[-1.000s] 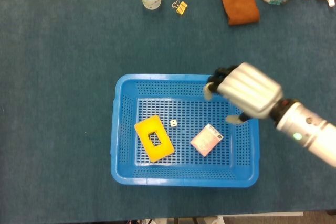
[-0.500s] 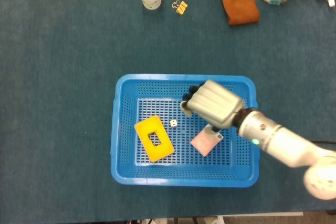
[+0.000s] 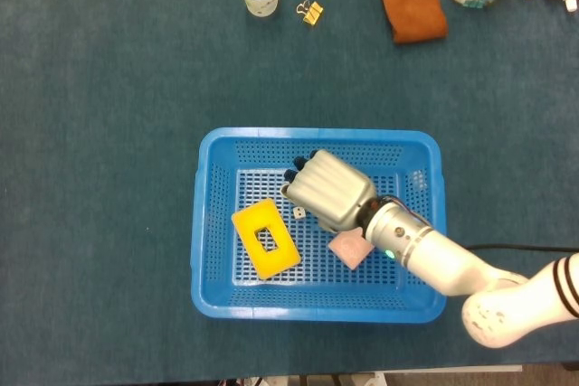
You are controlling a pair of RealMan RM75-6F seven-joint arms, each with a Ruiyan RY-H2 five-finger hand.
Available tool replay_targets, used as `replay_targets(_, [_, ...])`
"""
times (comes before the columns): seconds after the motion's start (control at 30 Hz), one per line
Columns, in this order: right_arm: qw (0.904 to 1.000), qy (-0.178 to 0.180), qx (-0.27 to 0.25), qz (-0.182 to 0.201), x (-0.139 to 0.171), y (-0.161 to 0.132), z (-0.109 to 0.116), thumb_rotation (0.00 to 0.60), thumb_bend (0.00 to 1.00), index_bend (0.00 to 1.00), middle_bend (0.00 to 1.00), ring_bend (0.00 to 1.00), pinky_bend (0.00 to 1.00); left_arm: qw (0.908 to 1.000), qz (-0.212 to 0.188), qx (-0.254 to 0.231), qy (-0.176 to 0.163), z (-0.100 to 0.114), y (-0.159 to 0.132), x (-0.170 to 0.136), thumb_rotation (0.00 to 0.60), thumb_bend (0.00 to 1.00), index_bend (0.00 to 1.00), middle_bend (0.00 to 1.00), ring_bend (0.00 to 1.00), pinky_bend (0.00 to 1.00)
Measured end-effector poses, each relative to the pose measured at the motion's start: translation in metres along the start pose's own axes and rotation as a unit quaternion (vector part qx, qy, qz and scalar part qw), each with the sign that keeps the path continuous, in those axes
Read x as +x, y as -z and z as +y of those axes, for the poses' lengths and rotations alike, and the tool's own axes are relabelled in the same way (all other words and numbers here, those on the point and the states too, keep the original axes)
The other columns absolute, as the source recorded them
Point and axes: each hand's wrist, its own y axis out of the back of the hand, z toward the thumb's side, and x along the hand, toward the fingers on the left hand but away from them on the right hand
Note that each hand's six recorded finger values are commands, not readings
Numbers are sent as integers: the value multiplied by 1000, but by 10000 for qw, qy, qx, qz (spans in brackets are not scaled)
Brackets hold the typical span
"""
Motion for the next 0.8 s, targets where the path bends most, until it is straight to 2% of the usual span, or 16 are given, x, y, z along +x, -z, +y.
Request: replay_targets(0.8, [9984, -191, 514, -123, -25, -16, -11, 600, 201, 496, 413, 311, 473, 10000, 69, -26, -1, 0, 8, 0, 600, 230, 323, 323, 232, 239])
